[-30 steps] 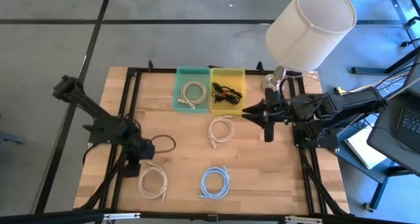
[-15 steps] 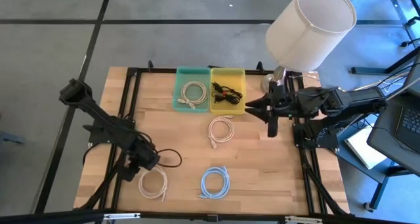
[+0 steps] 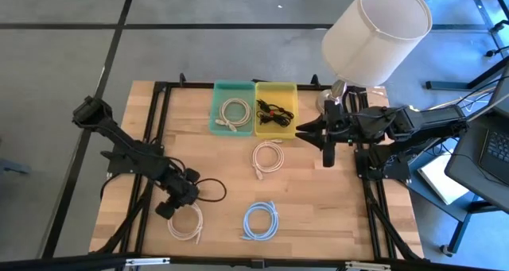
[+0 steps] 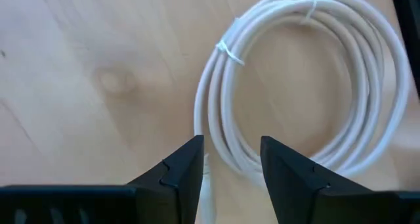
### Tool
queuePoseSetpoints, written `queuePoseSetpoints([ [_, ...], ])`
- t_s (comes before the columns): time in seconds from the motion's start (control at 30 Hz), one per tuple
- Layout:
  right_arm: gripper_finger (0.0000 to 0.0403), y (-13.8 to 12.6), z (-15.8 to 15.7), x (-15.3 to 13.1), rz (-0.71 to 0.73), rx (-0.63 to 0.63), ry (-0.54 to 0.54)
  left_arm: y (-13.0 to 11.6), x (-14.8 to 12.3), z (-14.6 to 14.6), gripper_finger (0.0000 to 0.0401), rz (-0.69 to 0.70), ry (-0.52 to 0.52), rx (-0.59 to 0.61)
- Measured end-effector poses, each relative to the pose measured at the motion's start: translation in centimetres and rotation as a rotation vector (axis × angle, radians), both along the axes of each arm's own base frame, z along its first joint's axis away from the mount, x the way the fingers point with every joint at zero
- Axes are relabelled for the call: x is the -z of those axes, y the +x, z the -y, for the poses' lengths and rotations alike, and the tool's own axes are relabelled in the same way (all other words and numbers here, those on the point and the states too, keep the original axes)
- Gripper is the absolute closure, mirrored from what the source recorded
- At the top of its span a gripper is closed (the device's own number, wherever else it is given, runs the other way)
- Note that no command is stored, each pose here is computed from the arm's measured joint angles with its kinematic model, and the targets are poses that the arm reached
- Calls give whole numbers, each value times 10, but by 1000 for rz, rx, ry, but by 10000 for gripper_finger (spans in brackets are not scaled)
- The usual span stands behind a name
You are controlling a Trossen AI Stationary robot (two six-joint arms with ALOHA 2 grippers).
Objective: Pick & Place USB Port
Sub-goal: Put the bottom brown HDMI cable into the green bin
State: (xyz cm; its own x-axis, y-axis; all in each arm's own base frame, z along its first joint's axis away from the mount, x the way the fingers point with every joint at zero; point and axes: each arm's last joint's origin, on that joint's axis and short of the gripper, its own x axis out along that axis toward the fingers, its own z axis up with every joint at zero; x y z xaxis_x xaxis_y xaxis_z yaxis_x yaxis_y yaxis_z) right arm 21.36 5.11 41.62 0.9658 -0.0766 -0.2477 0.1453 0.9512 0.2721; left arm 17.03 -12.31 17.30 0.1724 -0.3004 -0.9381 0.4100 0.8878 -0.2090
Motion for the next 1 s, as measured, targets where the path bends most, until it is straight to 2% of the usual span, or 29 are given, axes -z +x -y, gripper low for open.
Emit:
queuePoseSetpoints([
  [0.2, 299, 0, 0, 0, -2, -5, -18, 10, 12, 7, 258, 14, 1, 28],
  [0.47, 299, 0, 0, 0, -2, -5, -19, 20, 44, 13, 258, -75, 80, 53],
  [0.6, 299, 0, 0, 0, -1, -5, -18, 23, 48, 12, 266, -79, 97, 31],
  [0.67, 299, 0, 0, 0, -1, -5, -18, 25, 46, 10, 294, -73, 106, 23],
  [0.77, 300, 0, 0, 0, 3, -5, -17, 30, 38, 6, 366, -74, 106, -16],
  [0.9, 300, 0, 0, 0, 3, -5, -16, 39, 24, -1, 368, -77, 141, -97],
  [1.0, 300, 0, 0, 0, 3, -4, -15, 49, -4, -2, 368, -50, 151, -120],
])
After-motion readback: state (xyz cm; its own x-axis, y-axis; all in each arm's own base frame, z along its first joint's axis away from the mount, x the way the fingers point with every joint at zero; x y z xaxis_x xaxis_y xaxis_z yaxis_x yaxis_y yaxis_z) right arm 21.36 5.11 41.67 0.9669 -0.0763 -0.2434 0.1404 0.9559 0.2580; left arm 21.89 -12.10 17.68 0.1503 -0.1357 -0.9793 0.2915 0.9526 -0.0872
